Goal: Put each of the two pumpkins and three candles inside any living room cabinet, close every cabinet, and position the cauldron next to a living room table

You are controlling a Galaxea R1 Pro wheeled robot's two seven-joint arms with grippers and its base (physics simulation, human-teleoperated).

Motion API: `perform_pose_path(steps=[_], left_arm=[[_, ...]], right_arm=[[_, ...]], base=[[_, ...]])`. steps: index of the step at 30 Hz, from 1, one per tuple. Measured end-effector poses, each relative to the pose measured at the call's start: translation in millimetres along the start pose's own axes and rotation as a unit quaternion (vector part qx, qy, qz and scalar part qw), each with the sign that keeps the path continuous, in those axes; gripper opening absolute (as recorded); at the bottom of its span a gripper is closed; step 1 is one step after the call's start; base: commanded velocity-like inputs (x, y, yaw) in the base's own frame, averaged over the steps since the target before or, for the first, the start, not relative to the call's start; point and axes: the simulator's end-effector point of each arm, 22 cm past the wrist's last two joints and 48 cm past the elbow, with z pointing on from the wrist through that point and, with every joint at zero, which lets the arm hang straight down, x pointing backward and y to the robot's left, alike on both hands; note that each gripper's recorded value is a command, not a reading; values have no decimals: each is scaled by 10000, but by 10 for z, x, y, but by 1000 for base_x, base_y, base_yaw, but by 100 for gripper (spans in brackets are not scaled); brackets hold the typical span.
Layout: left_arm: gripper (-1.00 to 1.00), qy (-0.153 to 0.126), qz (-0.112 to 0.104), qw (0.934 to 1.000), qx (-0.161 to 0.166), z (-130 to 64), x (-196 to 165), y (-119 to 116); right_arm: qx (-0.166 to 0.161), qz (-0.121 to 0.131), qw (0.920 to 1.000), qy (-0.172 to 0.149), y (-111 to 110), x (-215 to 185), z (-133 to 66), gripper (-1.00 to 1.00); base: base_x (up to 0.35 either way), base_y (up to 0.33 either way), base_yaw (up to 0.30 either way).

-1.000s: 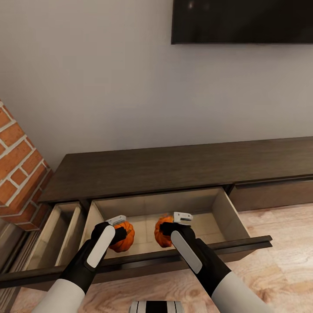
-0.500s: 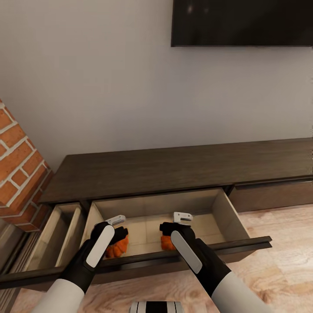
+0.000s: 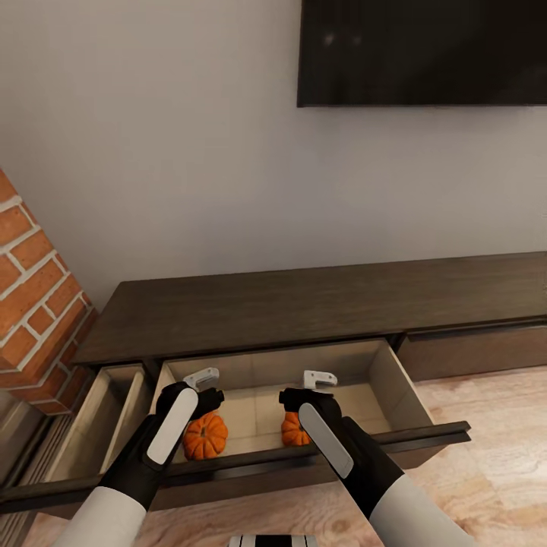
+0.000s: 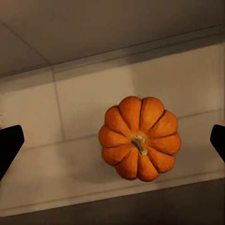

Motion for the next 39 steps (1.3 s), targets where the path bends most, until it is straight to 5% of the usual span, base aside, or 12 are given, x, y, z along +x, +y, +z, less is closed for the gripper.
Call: perform_pose_path(steps=[39], left_arm=[[100,2,0,10000,6,-711,-511,-165]], right_arm=[[12,1,10000,3,96,-630,-614,100]], base=[[-103,25,0]])
